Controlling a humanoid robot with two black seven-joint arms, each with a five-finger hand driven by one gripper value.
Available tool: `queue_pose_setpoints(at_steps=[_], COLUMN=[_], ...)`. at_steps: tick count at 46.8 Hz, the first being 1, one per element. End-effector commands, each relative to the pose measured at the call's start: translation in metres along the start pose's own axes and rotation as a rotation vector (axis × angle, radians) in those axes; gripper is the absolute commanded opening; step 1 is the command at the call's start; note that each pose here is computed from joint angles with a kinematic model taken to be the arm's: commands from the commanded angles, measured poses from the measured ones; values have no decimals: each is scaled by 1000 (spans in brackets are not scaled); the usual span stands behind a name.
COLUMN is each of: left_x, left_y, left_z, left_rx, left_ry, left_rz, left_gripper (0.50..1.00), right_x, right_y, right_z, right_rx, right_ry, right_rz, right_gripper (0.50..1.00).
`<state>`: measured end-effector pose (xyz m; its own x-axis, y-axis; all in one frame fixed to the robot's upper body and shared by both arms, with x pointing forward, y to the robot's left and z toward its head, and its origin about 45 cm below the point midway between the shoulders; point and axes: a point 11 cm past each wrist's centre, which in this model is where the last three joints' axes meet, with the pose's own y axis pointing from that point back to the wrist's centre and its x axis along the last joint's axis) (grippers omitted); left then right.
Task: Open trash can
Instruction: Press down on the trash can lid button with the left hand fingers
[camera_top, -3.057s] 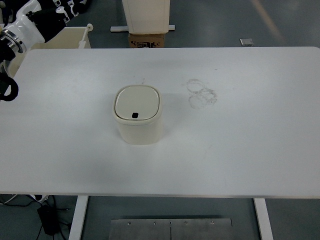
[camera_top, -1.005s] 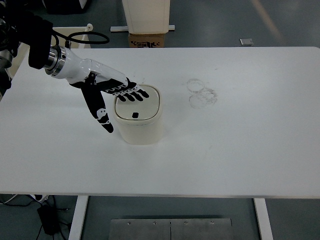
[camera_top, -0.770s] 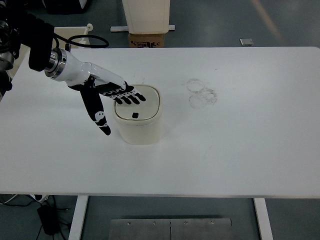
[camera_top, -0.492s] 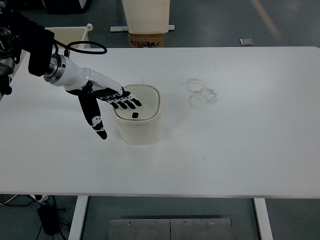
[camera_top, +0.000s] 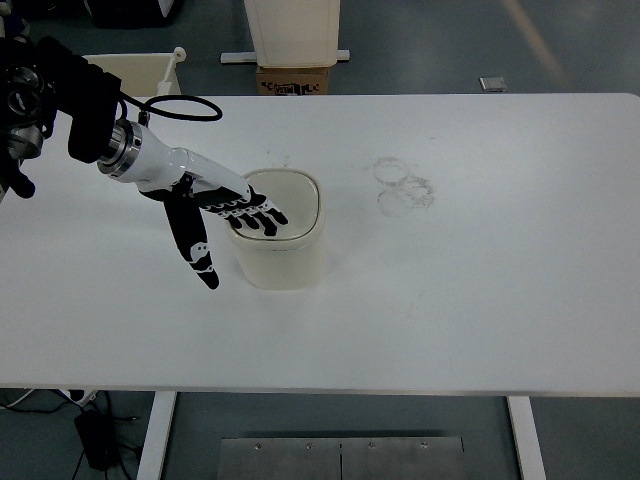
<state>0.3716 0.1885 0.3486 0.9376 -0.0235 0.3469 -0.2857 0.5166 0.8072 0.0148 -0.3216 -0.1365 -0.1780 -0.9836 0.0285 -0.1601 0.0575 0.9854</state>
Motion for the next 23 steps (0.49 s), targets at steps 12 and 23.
queue_pose_setpoints(at_steps=[12, 23], left_x=[2, 5], left_y=[-1, -4], left_z=[-2, 1], left_rx=[-4, -7], left_ry=[8, 2], left_rz=[5, 5], left_gripper=[1000, 1000], right_x=[0, 0], right_y=[0, 0], right_z=[0, 0], right_rx=[0, 0], right_ry=[0, 0], right_rz=[0, 0], right_gripper=[993, 993])
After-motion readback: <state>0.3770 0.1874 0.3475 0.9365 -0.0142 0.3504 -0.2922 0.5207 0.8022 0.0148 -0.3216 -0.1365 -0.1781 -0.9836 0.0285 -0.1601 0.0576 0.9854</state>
